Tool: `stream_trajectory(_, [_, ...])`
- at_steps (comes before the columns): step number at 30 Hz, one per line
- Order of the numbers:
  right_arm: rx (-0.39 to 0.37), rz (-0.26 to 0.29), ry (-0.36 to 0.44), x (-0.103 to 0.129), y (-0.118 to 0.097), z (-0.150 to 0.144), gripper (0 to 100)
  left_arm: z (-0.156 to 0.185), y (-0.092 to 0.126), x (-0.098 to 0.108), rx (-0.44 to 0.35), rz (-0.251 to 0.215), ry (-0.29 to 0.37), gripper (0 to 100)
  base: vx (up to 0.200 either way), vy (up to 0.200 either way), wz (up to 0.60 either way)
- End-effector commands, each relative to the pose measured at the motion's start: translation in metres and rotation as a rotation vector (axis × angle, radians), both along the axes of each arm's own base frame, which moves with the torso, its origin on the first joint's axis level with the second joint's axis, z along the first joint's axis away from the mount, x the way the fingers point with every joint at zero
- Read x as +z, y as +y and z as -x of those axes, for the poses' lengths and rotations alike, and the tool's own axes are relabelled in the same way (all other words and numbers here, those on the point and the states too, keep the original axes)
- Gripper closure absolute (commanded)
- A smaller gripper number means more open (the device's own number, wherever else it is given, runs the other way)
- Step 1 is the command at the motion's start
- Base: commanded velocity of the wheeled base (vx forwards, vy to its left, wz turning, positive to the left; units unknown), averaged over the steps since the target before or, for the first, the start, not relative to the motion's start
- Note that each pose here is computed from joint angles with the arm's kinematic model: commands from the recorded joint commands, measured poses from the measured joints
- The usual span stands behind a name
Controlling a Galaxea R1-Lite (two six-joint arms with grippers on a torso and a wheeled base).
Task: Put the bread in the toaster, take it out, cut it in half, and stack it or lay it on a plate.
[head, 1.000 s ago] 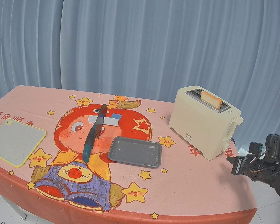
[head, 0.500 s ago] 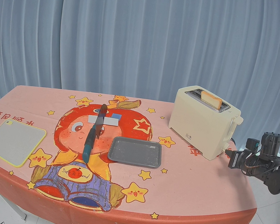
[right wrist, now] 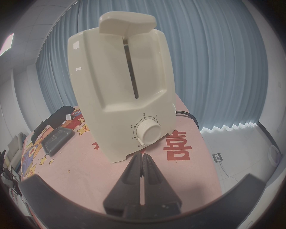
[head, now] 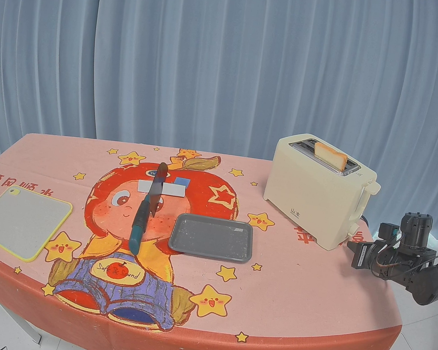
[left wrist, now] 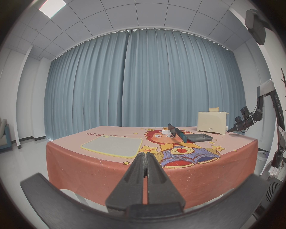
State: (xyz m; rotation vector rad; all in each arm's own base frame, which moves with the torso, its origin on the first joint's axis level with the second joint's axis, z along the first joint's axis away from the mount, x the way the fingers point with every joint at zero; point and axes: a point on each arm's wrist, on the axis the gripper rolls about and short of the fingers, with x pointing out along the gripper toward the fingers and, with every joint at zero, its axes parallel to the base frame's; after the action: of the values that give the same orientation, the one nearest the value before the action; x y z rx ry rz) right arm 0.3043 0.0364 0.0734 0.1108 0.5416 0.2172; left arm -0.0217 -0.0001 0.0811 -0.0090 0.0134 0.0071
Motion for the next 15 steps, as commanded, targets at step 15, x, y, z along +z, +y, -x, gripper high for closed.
stream_trajectory(15, [-0.022,0.011,-0.007,-0.0013,0.0012,-0.0074,100,-0.0013,0.0000,-0.0049,0.001,0.000,0.019,100,0.000,0.000,0.00])
